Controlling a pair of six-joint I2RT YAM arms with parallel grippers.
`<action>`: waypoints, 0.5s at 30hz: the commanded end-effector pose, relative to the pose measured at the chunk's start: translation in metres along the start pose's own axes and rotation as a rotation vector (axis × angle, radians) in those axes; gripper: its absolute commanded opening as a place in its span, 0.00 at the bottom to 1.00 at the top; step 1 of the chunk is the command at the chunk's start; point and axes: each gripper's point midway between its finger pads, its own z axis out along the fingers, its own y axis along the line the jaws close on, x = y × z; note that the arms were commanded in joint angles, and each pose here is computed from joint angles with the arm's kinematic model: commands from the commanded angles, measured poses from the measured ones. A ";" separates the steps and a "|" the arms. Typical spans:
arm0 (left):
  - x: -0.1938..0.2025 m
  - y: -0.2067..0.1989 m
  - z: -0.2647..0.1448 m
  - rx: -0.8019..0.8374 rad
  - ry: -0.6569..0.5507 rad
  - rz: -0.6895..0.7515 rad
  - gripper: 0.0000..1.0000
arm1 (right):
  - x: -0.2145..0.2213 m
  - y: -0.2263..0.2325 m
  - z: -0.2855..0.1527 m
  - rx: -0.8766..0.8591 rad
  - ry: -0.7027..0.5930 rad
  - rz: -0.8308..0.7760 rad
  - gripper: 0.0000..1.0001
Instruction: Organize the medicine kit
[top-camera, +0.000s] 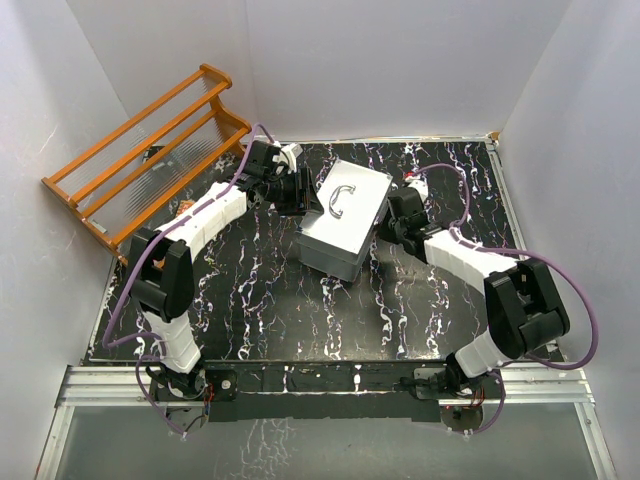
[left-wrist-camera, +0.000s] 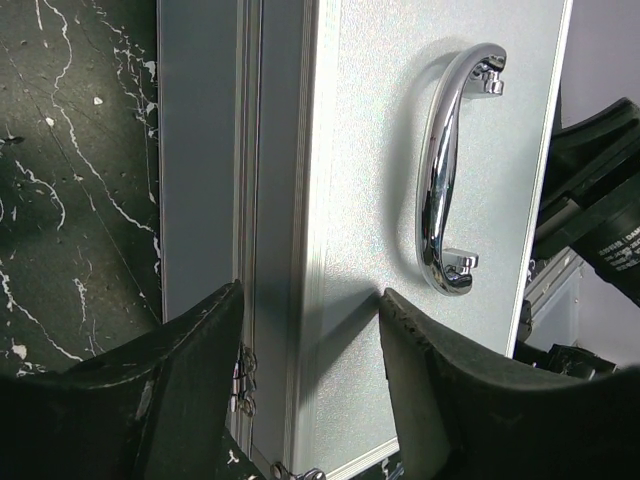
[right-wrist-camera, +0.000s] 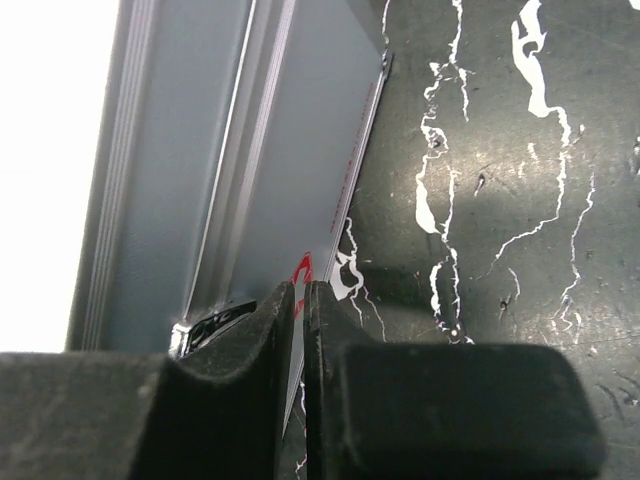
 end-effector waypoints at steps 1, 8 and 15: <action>0.024 0.042 0.001 -0.179 0.068 -0.029 0.56 | -0.038 0.004 -0.013 -0.013 -0.126 0.102 0.10; -0.025 0.024 -0.078 -0.277 -0.219 0.102 0.93 | -0.077 -0.049 -0.085 0.245 -0.276 0.104 0.38; -0.033 -0.005 -0.186 -0.313 -0.498 0.188 0.99 | -0.120 -0.048 -0.187 0.199 -0.412 0.052 0.52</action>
